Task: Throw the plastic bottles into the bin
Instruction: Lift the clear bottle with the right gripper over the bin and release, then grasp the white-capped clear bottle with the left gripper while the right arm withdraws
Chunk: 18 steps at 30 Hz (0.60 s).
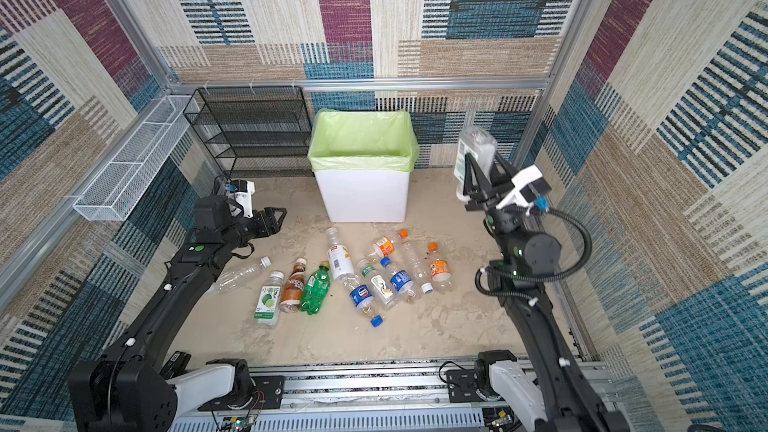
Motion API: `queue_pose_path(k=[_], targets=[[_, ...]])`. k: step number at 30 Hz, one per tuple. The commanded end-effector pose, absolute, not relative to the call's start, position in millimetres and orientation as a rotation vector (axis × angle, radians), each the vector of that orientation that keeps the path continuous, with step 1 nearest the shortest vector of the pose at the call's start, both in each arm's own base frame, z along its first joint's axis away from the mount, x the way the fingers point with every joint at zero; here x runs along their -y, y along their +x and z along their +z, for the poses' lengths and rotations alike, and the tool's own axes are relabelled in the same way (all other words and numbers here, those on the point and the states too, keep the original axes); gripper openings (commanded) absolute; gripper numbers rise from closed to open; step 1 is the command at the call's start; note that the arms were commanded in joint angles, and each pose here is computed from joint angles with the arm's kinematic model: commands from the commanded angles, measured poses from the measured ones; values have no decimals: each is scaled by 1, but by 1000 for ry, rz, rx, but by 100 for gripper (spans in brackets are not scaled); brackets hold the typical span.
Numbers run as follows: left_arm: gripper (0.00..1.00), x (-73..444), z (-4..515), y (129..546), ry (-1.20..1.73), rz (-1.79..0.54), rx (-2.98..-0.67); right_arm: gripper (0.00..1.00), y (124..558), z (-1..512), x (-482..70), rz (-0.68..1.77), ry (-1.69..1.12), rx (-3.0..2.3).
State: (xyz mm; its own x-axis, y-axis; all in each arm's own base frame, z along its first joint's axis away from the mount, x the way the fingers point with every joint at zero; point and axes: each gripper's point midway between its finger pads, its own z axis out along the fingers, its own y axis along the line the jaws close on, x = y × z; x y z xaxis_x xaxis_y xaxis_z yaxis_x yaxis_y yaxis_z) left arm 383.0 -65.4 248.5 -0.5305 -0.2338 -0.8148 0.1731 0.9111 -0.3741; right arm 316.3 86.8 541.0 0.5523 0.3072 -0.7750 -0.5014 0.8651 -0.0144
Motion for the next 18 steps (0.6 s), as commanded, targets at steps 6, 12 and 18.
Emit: queue_pose_path(k=[6,12,18], targets=[[72,72,255,378,-28,-491,-2058,63,478,528,-181,599,-375,-1358],[74,81,260,373,-4,-481,-2067,85,481,526,-165,512,-310,-1400],[77,111,246,360,14,-500,-2133,86,446,517,-111,440,-180,-1370]])
